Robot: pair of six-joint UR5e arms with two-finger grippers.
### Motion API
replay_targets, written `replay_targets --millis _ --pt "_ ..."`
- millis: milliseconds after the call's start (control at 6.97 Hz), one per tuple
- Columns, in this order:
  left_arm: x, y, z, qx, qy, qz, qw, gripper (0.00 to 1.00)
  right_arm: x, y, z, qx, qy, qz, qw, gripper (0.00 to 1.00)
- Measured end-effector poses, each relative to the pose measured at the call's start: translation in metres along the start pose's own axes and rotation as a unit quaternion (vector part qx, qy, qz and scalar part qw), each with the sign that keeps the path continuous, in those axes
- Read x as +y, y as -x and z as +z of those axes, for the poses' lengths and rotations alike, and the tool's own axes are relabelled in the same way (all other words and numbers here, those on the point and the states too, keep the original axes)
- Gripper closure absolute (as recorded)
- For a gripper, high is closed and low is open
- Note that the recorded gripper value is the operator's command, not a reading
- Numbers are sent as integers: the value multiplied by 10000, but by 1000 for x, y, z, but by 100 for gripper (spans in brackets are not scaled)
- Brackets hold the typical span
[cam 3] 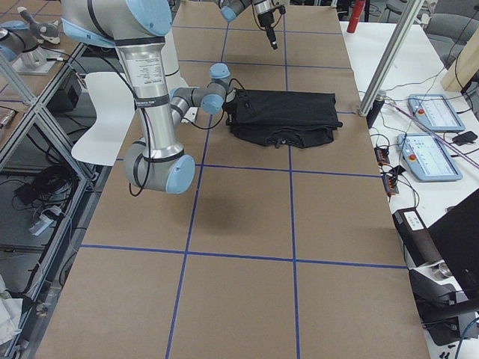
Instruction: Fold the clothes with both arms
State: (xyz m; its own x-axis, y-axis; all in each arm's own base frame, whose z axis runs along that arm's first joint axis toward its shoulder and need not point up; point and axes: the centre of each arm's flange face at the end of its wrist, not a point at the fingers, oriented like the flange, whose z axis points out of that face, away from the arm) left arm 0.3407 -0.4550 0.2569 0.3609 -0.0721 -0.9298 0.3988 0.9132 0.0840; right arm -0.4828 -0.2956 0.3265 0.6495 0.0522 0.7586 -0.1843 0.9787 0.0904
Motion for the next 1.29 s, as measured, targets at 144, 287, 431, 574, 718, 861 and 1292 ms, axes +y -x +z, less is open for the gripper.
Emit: replay_targets --millis 144,287,431,574,718,861,1292 --pt "0 -1 -2 20 -4 -8 10000 1 24 -25 -4 90 -21 390 9992 100" --pt "0 -2 -3 29 -6 -10 10000 1 41 -29 -4 111 -63 623 9980 94" --pt "0 -2 -3 32 -7 -12 10000 1 48 -29 -4 111 -79 727 9973 2" --pt "1 -2 -4 35 -7 -12 10000 1 49 -31 -4 121 -92 778 9969 0" --pt "1 -2 -4 35 -7 -12 10000 1 49 -33 -3 138 -109 836 9963 0" --pt "1 -2 -4 34 -7 -12 10000 1 49 -35 -3 142 -130 1037 9944 0" --pt "0 -1 -2 17 -4 -17 10000 1 45 -31 -18 -44 -243 2212 9749 0"
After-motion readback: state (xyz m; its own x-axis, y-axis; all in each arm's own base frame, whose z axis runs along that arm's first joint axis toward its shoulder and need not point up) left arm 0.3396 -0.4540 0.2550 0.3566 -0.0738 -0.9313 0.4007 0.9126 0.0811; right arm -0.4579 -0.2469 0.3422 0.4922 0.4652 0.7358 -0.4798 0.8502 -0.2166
